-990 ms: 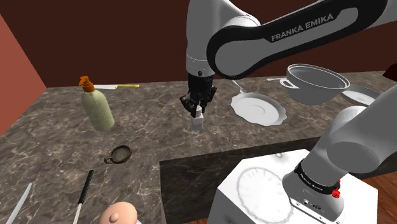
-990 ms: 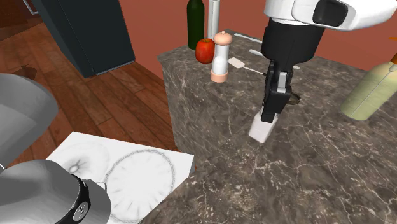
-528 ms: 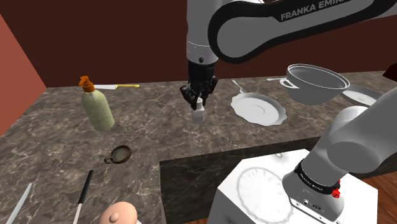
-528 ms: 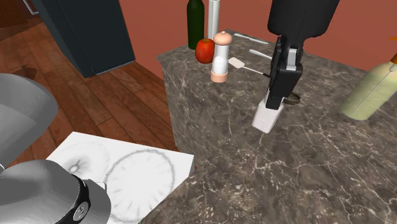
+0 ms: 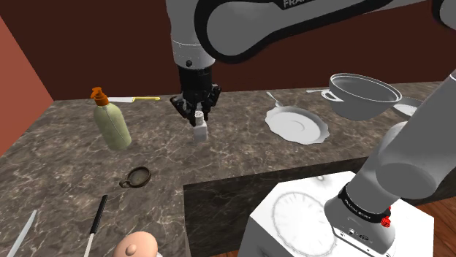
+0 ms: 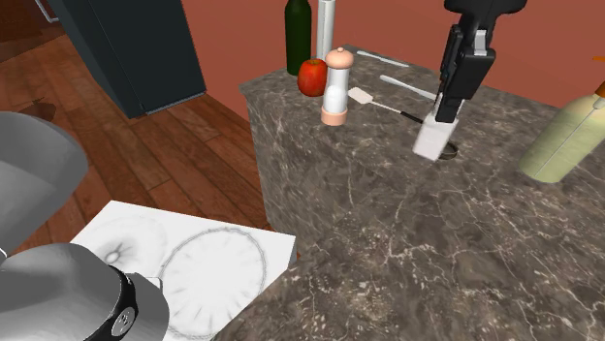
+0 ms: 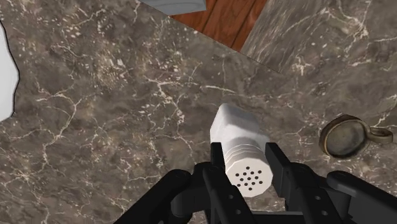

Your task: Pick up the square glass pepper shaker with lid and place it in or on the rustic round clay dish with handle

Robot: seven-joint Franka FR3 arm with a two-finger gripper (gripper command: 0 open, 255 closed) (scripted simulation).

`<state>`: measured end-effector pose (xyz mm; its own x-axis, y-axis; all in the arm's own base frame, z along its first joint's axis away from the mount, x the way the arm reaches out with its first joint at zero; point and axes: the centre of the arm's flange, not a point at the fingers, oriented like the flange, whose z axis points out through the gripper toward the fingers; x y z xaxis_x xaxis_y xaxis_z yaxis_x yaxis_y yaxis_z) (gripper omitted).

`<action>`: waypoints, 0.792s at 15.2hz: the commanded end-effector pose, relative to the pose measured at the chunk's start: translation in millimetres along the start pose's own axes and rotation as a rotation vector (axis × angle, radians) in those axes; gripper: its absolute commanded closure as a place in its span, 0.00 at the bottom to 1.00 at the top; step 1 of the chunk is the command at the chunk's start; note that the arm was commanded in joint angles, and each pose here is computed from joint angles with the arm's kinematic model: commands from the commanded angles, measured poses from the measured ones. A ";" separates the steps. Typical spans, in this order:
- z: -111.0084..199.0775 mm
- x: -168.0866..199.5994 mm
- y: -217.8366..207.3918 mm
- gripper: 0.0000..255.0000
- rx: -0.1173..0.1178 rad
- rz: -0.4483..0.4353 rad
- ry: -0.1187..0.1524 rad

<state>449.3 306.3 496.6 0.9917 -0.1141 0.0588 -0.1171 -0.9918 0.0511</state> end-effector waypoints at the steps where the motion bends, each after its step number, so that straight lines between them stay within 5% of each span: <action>1: -2.5 8.3 -27.6 1.00 0.001 0.002 0.000; 12: -24.8 57.5 -162.3 1.00 0.001 0.002 0.000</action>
<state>518.0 451.8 516.3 0.9919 -0.1129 0.0588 -0.1158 -0.9921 0.0476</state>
